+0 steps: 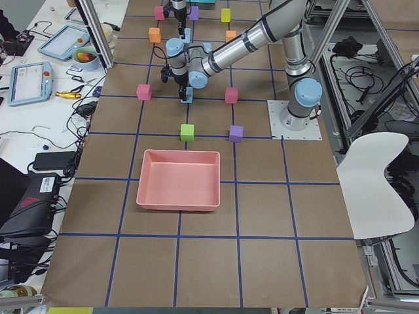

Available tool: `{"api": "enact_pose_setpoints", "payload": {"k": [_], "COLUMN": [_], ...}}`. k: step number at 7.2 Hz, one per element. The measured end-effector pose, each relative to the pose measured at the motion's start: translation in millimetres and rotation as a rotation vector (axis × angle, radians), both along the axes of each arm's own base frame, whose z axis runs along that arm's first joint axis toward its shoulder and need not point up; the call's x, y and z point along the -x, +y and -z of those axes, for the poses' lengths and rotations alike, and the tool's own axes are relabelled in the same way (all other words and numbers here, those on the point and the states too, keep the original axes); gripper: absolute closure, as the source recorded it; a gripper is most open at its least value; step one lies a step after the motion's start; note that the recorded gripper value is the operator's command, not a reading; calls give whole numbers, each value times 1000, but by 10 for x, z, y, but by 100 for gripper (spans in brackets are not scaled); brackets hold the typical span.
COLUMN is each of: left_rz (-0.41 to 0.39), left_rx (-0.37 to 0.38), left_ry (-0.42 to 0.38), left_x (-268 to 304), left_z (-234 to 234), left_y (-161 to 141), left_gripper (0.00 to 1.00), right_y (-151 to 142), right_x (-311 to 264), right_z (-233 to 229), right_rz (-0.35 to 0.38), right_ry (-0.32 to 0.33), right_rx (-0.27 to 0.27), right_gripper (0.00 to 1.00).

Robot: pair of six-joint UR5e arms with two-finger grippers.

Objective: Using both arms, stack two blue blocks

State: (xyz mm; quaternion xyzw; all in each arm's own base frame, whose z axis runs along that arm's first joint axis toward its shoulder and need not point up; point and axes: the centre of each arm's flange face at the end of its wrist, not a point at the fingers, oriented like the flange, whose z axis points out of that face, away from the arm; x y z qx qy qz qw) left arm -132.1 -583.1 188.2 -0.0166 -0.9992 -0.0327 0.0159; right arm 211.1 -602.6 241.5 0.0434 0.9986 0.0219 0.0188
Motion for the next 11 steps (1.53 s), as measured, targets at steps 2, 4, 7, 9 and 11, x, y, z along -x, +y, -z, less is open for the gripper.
{"api": "enact_pose_setpoints", "payload": {"k": [2,4,7,9,11], "left_rz": [-1,-3,-2,-1,-2], "left_rx": [21,51,90,95,91], "left_ry": [-1,-2,-3,0,8], "left_x": [-3,-18,-9,30,72], "left_z": [-72,-229,-538,-769,-982], "left_y": [-17,-52,-123,-169,-208], "left_gripper": [100,100,100,100,100], "right_y": [162,277,339,337,328], "right_x": [-626,-1026,-1334,-1351,-1345], "right_z": [11,160,374,448,454], "right_rz": [-5,-52,-63,-60,-53], "right_ry": [-38,-58,-96,-92,-91], "right_rx": [15,25,38,34,32], "right_gripper": [100,100,33,0,0]}}
